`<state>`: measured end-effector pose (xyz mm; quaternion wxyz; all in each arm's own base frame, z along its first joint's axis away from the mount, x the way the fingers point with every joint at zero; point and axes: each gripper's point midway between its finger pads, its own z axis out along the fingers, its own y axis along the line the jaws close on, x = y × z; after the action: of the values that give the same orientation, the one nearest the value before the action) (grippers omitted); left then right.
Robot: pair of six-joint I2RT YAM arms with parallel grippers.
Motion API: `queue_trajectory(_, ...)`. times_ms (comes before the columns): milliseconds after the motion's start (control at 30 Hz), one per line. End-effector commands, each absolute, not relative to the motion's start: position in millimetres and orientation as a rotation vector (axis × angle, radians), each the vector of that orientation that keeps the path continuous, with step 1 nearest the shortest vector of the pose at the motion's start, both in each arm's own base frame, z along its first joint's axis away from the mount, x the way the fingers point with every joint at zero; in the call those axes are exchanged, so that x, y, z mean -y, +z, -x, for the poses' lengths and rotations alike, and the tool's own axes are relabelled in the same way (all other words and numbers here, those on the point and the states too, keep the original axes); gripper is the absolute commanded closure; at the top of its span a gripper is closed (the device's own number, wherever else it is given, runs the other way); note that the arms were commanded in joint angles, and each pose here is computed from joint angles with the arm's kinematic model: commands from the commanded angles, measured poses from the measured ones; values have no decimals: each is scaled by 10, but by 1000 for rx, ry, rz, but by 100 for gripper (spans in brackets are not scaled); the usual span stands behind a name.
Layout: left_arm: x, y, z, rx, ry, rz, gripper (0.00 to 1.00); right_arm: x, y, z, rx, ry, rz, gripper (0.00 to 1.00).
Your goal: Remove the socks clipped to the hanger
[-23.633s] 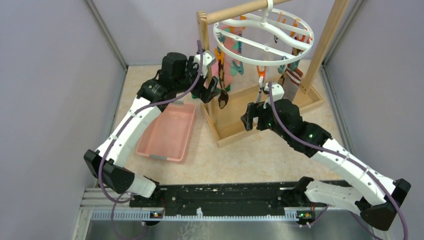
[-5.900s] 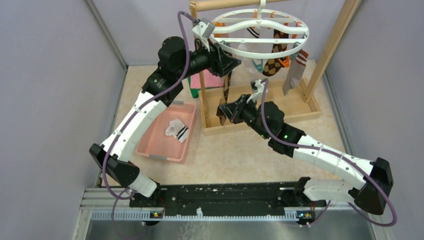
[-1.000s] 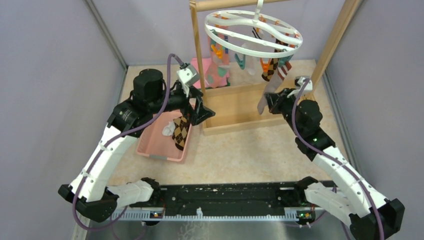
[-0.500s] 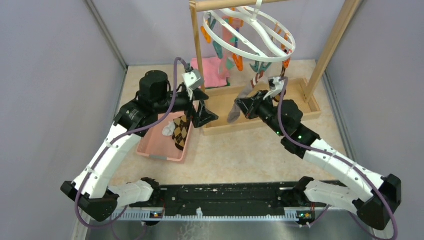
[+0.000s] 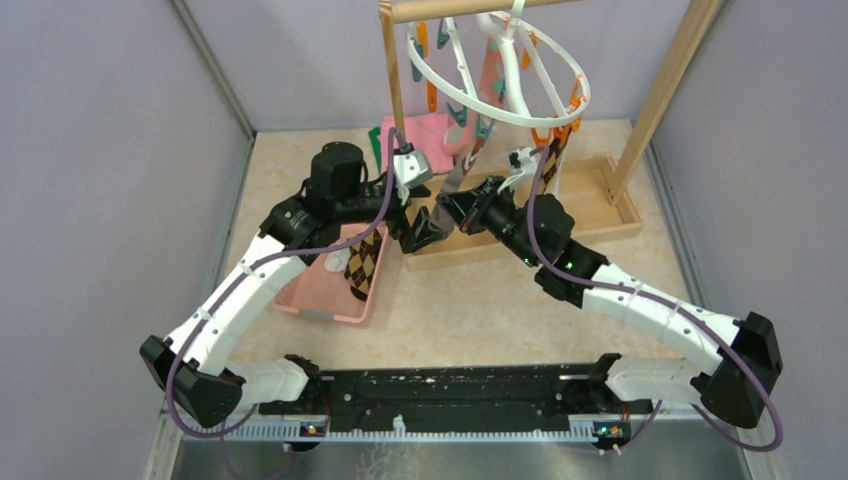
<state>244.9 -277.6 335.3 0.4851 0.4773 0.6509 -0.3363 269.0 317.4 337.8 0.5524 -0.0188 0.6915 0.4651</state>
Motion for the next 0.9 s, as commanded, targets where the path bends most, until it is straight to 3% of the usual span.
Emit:
queue_trajectory(0, 2849, 3483, -2519, -1467, -777, -1187, 1, -3306, 3838, -2645, -1518, 1217, 23, 100)
queue_trajectory(200, 2810, 3362, -2521, -1479, -765, -1155, 13, -3329, 3947, -2573, -1494, 1286, 16, 100)
queue_trajectory(367, 2793, 3299, -2557, -1500, -754, -1120, 34, -3342, 3973, -2521, -1499, 1326, 15, 100)
queue_trajectory(433, 2805, 3326, -2584, -1494, -752, -1112, 51, -3344, 3954, -2515, -1507, 1327, 16, 100)
queue_trajectory(500, 2822, 3359, -2620, -1488, -747, -1103, 82, -3317, 3943, -2510, -1508, 1321, 9, 100)
queue_trajectory(567, 2837, 3353, -2645, -1491, -747, -1106, 100, -3276, 3945, -2509, -1504, 1309, 0, 98)
queue_trajectory(633, 2851, 3334, -2654, -1495, -751, -1109, 100, -3206, 3954, -2521, -1500, 1282, -18, 89)
queue_trajectory(767, 2863, 3348, -2673, -1487, -748, -1105, 100, -3015, 3928, -2545, -1515, 1180, -40, 57)
queue_trajectory(867, 2858, 3331, -2696, -1495, -738, -1100, 100, -2706, 3950, -2578, -1506, 1052, -102, 47)
